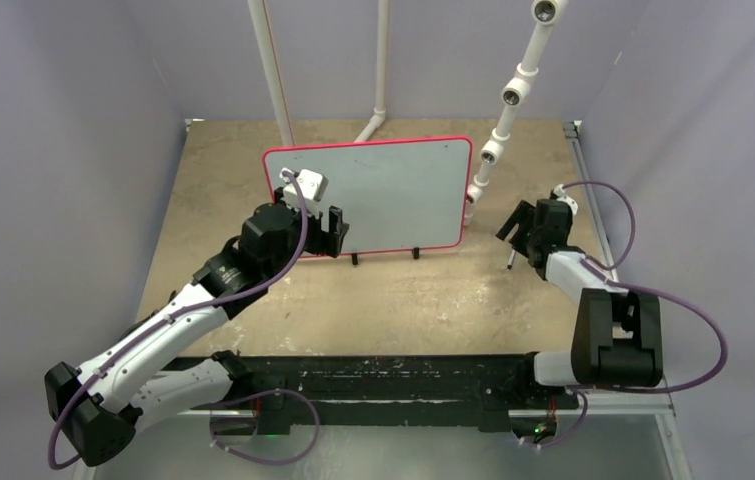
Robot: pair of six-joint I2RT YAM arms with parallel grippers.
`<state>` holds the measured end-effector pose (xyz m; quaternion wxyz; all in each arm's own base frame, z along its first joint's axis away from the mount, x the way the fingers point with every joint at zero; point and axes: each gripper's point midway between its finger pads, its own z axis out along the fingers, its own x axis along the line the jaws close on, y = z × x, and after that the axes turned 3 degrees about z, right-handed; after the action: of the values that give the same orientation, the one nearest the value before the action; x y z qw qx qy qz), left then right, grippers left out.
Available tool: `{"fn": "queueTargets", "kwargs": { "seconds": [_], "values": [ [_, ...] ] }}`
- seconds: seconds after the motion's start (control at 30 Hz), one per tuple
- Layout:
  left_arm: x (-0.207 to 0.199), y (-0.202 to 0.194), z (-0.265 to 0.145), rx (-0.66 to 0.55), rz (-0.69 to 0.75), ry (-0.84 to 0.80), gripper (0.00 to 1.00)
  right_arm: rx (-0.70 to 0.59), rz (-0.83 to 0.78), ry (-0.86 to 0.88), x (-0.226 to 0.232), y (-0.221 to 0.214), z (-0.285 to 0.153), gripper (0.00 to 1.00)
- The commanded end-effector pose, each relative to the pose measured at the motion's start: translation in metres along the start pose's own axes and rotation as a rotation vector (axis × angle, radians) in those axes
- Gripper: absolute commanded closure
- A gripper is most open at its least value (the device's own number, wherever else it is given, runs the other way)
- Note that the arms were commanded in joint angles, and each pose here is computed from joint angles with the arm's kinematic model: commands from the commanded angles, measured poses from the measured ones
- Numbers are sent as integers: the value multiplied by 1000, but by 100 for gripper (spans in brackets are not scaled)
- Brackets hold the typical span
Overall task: Write a sentence on the whiteboard
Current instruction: Open the whiteboard marker at the center of the board.
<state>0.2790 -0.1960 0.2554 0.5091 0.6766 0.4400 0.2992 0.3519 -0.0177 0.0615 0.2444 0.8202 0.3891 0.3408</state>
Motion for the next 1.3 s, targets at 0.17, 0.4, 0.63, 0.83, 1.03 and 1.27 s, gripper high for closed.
{"fn": "queueTargets", "kwargs": {
  "seconds": [0.17, 0.4, 0.63, 0.83, 1.03, 1.27],
  "values": [
    [4, 14, -4, -64, 5, 9, 25, -25, -19, -21, 2, 14, 15, 24],
    [5, 14, -4, -63, 8, 12, 25, 19, -20, -24, 0, 3, 24, 34],
    [4, 14, -5, -64, 8, 8, 25, 41, -12, -25, -4, -7, 29, 50],
    [4, 15, -6, -69, 11, 3, 25, 53, -7, -22, -4, -12, 30, 74],
    [2, 16, -6, -72, 12, -6, 25, 13, 1, 0, 4, 4, 17, 92],
    [-5, 19, -8, -84, 14, -50, 25, -71, -32, 83, 28, 40, -26, 100]
  ]
}}
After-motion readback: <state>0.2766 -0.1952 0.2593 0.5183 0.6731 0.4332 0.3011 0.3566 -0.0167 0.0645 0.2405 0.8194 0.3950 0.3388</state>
